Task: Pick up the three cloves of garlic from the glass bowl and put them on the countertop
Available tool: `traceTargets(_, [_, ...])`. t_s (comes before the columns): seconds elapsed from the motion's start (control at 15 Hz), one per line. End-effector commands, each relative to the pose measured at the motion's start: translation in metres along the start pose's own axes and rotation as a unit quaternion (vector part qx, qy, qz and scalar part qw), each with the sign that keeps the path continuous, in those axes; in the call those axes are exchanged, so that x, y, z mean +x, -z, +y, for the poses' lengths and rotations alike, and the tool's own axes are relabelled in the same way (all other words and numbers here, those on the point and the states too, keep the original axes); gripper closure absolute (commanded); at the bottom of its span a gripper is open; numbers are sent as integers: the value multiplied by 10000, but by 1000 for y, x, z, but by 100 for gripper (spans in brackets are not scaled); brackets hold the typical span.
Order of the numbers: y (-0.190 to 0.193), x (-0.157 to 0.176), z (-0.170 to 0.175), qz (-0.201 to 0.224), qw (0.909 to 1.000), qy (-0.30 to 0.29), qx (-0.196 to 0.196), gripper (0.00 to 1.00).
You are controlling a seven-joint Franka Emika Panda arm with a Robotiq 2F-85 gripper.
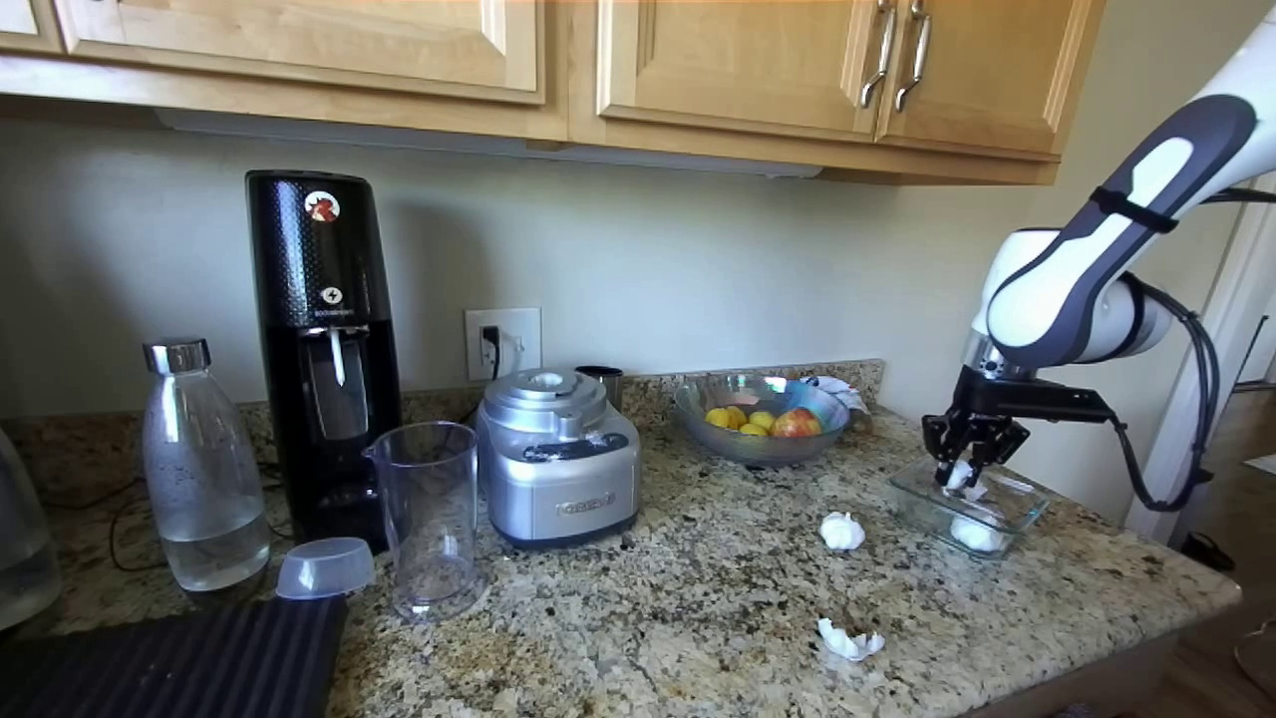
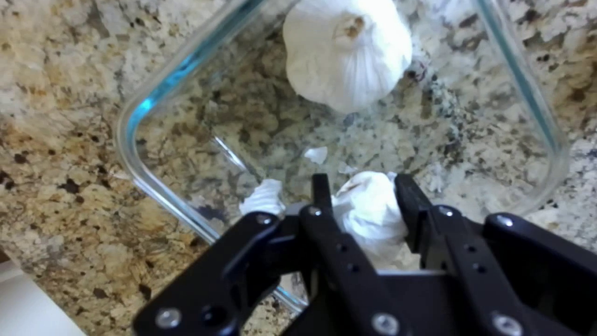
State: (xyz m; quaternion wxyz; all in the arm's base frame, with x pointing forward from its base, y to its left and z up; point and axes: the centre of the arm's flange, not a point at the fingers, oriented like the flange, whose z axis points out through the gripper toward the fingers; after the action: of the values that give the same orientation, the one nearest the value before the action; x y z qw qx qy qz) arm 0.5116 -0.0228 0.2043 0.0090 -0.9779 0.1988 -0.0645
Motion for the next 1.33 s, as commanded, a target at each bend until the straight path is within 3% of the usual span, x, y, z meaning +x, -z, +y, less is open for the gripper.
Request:
traceTargets(0.0, [54, -25, 2, -32, 9993, 359, 103, 85])
traceTargets(0.27, [88, -30, -27, 37, 9954, 951, 136, 85])
traceTargets(0.53, [100, -36, -83, 199, 9852, 1673, 312, 85])
traceTargets(0.93, [73, -76, -177, 73, 9595, 2756, 575, 86])
traceTargets(1.27, [33, -106, -220, -238, 9384, 3396, 590, 86])
